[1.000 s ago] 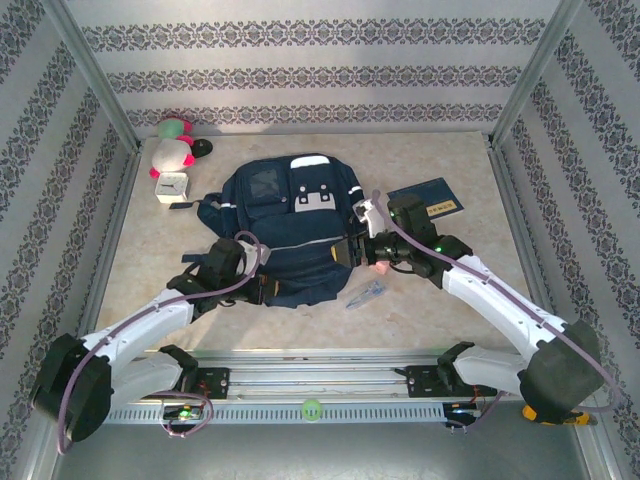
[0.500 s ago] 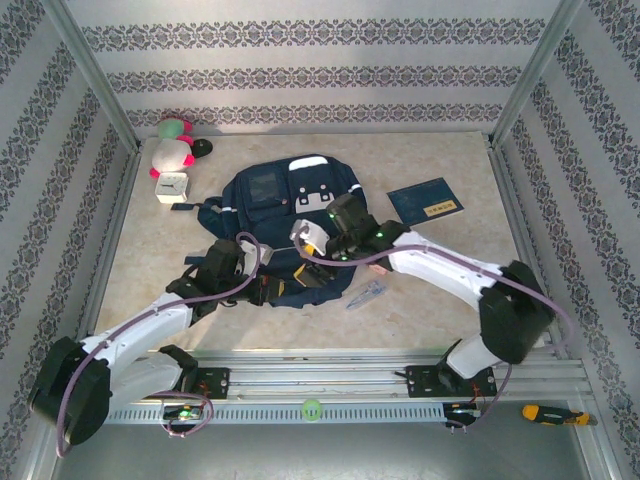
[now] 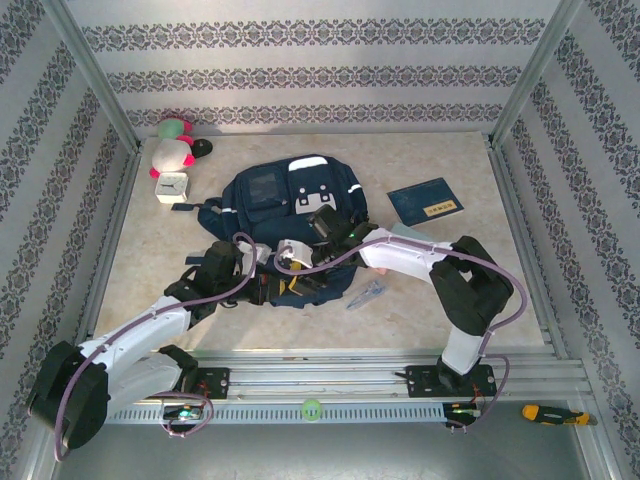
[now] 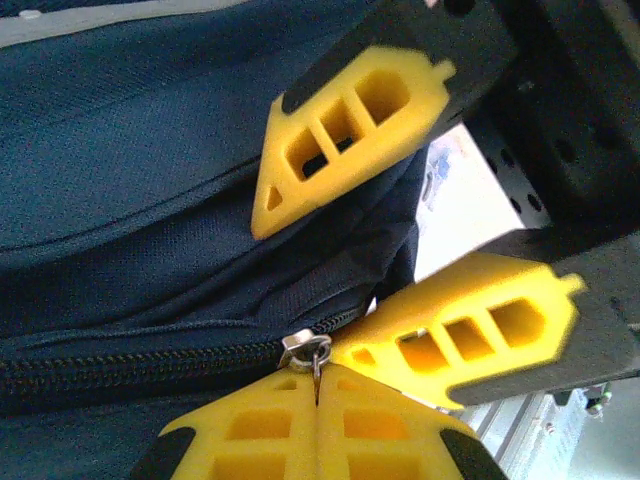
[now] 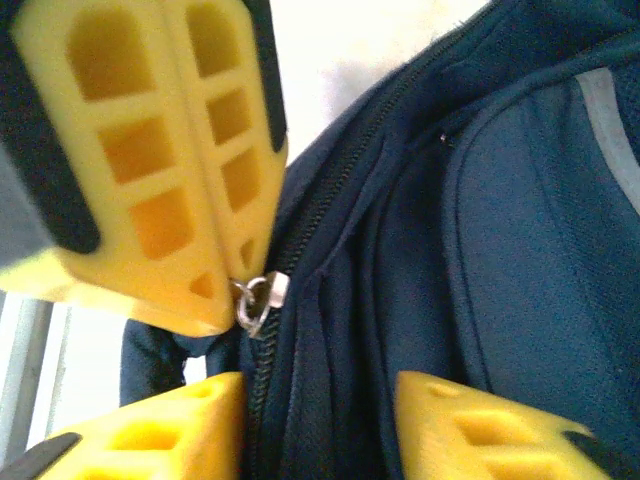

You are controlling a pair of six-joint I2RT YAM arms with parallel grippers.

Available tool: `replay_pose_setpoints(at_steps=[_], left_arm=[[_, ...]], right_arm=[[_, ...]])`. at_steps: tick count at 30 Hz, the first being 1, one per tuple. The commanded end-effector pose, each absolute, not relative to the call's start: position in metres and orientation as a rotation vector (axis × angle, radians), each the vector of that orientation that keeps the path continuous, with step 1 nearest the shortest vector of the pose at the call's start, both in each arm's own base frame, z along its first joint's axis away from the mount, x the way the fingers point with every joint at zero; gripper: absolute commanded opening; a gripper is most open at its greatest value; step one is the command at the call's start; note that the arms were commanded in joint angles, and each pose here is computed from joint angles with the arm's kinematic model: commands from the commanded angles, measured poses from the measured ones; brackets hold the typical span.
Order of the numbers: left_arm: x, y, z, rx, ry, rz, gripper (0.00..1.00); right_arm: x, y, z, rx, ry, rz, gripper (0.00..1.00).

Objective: Pack the student bag

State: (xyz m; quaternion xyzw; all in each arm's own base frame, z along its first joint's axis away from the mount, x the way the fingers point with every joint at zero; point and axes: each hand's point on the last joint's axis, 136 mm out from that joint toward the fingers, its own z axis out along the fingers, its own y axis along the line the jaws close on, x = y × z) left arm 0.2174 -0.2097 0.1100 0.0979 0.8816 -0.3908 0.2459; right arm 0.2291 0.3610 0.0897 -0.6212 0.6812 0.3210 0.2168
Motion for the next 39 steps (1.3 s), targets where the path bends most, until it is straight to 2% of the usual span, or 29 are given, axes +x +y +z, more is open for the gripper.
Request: replay_pose_setpoints(at_steps=[1, 4, 9, 13, 23, 26, 31, 39], left_arm=[[0.220, -0.217, 0.128, 0.212, 2.381, -1.158, 0.00], [0.217, -0.198, 0.114, 0.276, 2.481, -0.955, 0.00], [0.216, -0.176, 0.099, 0.362, 2.558, -0.724, 0.00], [0.222, -0.170, 0.093, 0.390, 2.571, -0.649, 0.00], [0.241, -0.177, 0.099, 0.351, 2.534, -0.653, 0.00], [0.244, -0.192, 0.113, 0.279, 2.492, -0.793, 0.00], [0.253, -0.220, 0.139, -0.046, 2.394, -1.167, 0.00], [0.241, -0.224, 0.138, -0.263, 2.459, -1.323, 0.00]], right_arm=[[0.233, 0.356, 0.080, -1.796, 1.851, 0.786, 0.22], [0.230, 0.348, 0.088, -1.818, 1.815, 0.775, 0.08], [0.230, 0.335, 0.118, -1.786, 1.733, 0.835, 0.00], [0.228, 0.327, 0.141, -1.793, 1.634, 0.867, 0.00], [0.230, 0.328, 0.173, -1.770, 1.541, 0.886, 0.00], [0.237, 0.329, 0.165, -1.774, 1.572, 0.804, 0.00], [0.240, 0.333, 0.145, -1.809, 1.594, 0.691, 0.00], [0.241, 0.329, 0.132, -1.838, 1.565, 0.632, 0.00]])
